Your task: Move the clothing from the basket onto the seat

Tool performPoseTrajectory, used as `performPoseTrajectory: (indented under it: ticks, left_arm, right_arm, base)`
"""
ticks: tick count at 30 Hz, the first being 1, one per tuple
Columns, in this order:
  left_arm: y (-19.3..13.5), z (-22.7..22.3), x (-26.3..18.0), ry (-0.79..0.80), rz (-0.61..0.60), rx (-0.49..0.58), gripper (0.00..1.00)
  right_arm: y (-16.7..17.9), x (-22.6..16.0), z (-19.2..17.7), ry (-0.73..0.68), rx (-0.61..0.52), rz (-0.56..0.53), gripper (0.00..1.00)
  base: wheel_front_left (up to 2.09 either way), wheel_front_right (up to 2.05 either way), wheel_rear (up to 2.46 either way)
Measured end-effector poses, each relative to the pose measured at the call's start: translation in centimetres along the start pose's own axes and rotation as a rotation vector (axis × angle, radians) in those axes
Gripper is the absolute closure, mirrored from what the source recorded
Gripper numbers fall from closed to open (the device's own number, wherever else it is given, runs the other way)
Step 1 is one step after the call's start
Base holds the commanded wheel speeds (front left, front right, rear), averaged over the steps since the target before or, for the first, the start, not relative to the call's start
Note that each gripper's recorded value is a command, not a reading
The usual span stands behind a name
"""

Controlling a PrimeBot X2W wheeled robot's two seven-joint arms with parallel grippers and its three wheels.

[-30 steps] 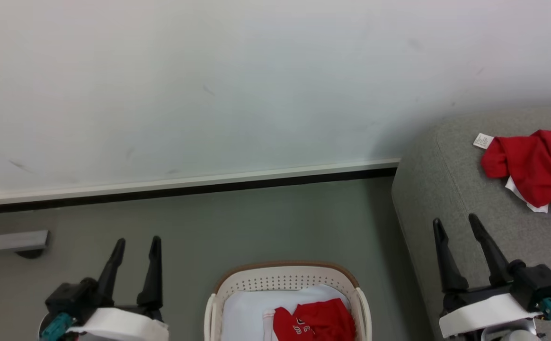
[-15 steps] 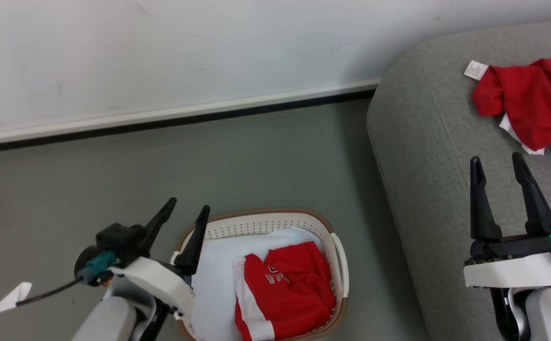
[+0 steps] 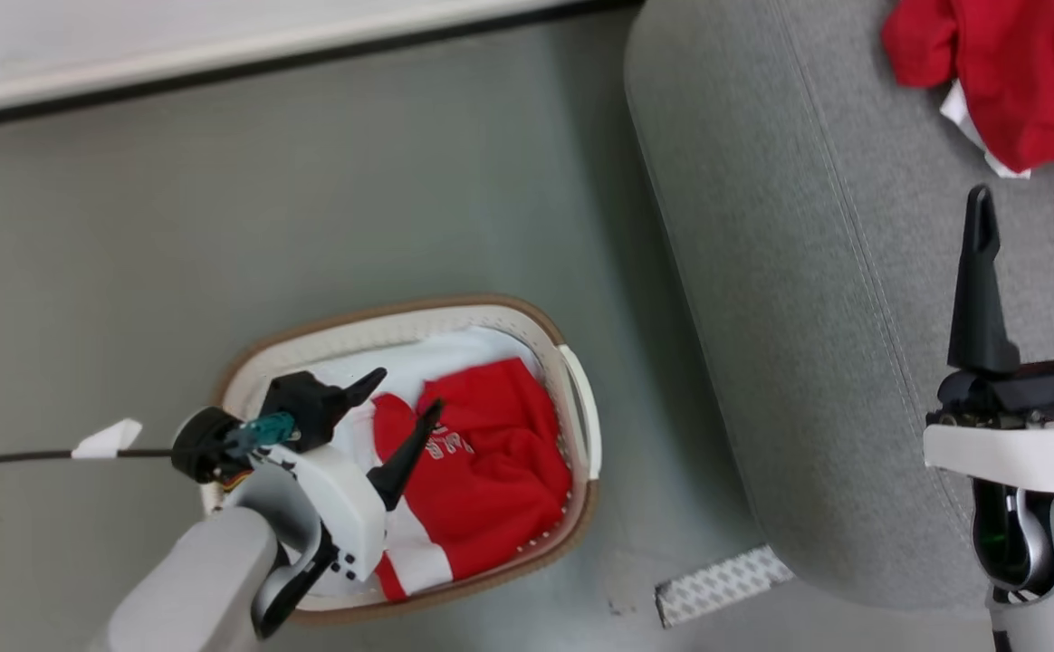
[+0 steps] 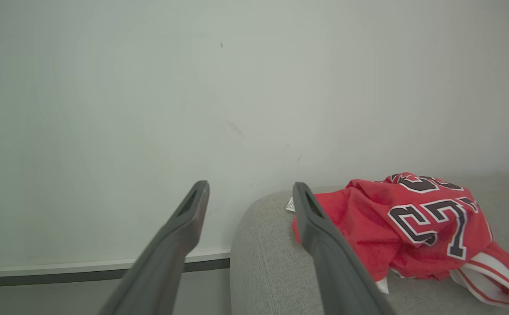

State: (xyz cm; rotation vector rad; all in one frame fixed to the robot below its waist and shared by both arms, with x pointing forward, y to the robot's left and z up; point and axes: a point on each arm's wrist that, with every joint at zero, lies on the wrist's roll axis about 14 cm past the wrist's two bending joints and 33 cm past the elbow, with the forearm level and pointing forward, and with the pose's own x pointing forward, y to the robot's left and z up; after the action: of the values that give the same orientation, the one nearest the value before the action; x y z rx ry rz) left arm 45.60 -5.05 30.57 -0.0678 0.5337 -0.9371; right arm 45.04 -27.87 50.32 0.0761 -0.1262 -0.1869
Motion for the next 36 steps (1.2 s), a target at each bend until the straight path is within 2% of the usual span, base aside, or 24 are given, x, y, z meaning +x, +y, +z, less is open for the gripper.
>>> performPoseTrajectory:
  ticks: [10, 17, 24, 36]
  left_arm:
    - [-0.4, -8.7, 4.0, 0.232, -0.137, 0.010, 0.00]
    - [-0.8, -13.8, 5.7, 0.362, -0.206, 0.000, 0.00]
    - [-2.1, -16.7, 6.5, 0.435, -0.280, -0.009, 0.00]
    - [-1.7, -19.8, 5.9, 0.555, -0.329, 0.089, 0.00]
  right_arm:
    - [-0.3, 2.3, 0.0, -0.039, 0.005, 0.003, 0.00]
    - [0.2, 3.2, -1.7, -0.013, 0.004, 0.022, 0.00]
    - [0.0, 3.4, -3.6, 0.025, -0.010, 0.019, 0.00]
    - [0.1, 3.3, -5.7, 0.068, -0.005, 0.018, 0.00]
  base:
    - [0.00, 0.00, 0.00]
    - [0.00, 0.00, 0.00]
    - [0.00, 0.00, 0.00]
    - [0.00, 0.00, 0.00]
